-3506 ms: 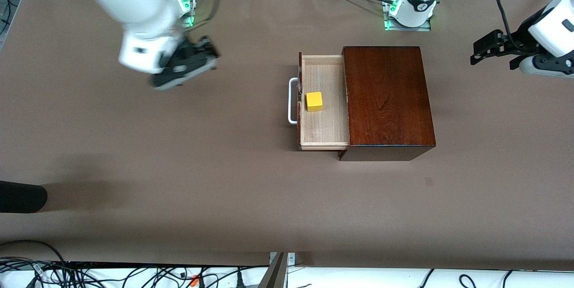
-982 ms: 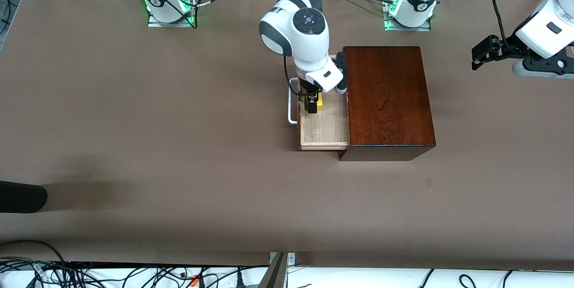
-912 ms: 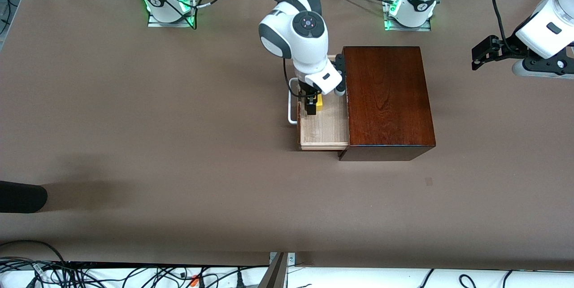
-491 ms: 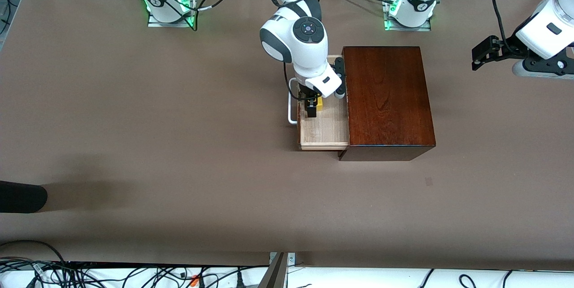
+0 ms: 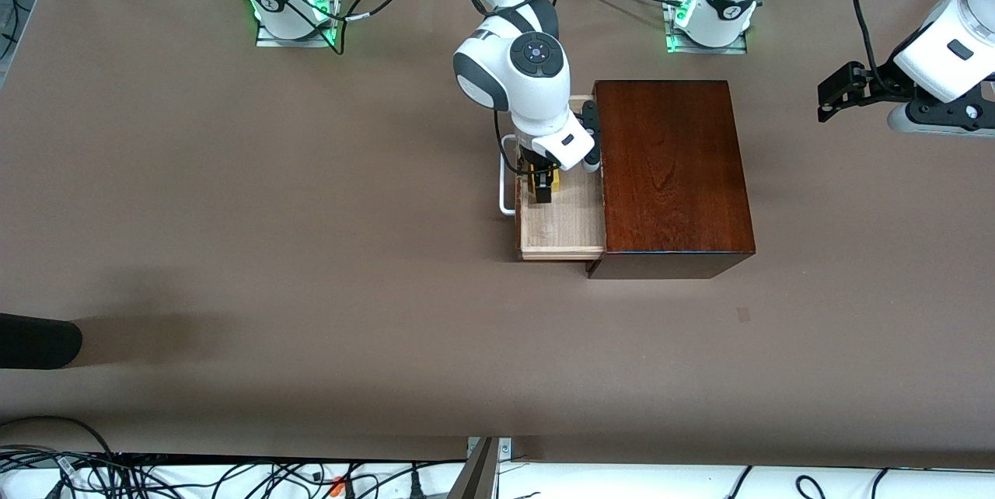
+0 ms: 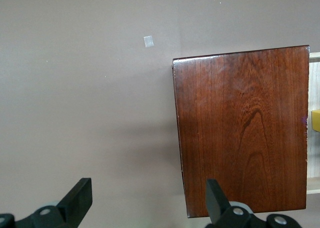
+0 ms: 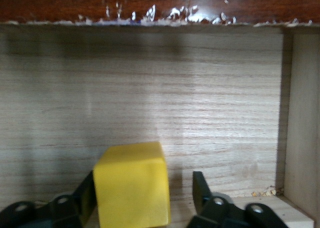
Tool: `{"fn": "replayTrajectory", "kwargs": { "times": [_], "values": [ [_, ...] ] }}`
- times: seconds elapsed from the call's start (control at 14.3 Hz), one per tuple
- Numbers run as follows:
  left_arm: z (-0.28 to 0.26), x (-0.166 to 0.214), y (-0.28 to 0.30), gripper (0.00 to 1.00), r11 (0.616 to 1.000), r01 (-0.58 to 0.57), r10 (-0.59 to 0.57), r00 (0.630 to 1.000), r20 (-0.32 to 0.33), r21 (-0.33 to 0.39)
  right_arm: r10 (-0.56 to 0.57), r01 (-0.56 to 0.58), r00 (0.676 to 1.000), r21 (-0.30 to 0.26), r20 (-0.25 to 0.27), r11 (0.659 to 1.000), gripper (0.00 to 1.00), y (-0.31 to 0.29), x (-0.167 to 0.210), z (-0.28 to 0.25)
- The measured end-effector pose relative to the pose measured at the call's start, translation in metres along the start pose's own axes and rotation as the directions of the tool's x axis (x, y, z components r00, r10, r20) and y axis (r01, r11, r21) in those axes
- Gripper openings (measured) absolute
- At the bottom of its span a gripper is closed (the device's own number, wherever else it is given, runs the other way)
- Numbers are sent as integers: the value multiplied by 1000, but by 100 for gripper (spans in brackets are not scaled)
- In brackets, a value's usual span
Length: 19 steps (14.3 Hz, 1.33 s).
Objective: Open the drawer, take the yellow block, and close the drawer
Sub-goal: 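Close the right gripper on the yellow cube and lift it, then carry the cube away with the right gripper while the left gripper reaches the drawer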
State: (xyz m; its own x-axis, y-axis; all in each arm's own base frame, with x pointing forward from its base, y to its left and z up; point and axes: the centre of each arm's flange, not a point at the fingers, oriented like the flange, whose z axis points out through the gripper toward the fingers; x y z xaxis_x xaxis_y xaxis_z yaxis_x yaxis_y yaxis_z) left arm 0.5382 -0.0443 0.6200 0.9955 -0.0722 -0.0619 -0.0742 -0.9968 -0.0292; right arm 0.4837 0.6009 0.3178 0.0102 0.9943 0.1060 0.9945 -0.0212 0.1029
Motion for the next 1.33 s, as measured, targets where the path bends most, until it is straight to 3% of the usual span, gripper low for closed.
{"fn": "replayTrajectory", "kwargs": {
  "times": [0.14,0.56,0.7,0.98,1.12,1.33],
  "values": [
    [0,0,0,100,1000,0,0,1000,0,0,6,-6,1000,0,-3,1000,56,0,1,-1],
    [0,0,0,100,1000,-1,1,1000,0,0,38,-39,999,38,26,999,56,2,1,-20],
    [0,0,0,100,1000,-1,1,1000,-1,0,75,-77,997,60,26,995,56,6,6,-55],
    [-1,0,1,100,1000,-1,1,1000,-4,0,181,-180,983,51,-17,982,56,18,1,-143],
    [-9,0,9,100,1000,-17,17,1000,-23,0,278,-276,960,69,-30,959,56,40,-26,-184],
    [-18,-2,50,100,996,-93,94,994,-51,5,441,-440,897,58,-13,896,56,91,-95,-229]
  ]
}}
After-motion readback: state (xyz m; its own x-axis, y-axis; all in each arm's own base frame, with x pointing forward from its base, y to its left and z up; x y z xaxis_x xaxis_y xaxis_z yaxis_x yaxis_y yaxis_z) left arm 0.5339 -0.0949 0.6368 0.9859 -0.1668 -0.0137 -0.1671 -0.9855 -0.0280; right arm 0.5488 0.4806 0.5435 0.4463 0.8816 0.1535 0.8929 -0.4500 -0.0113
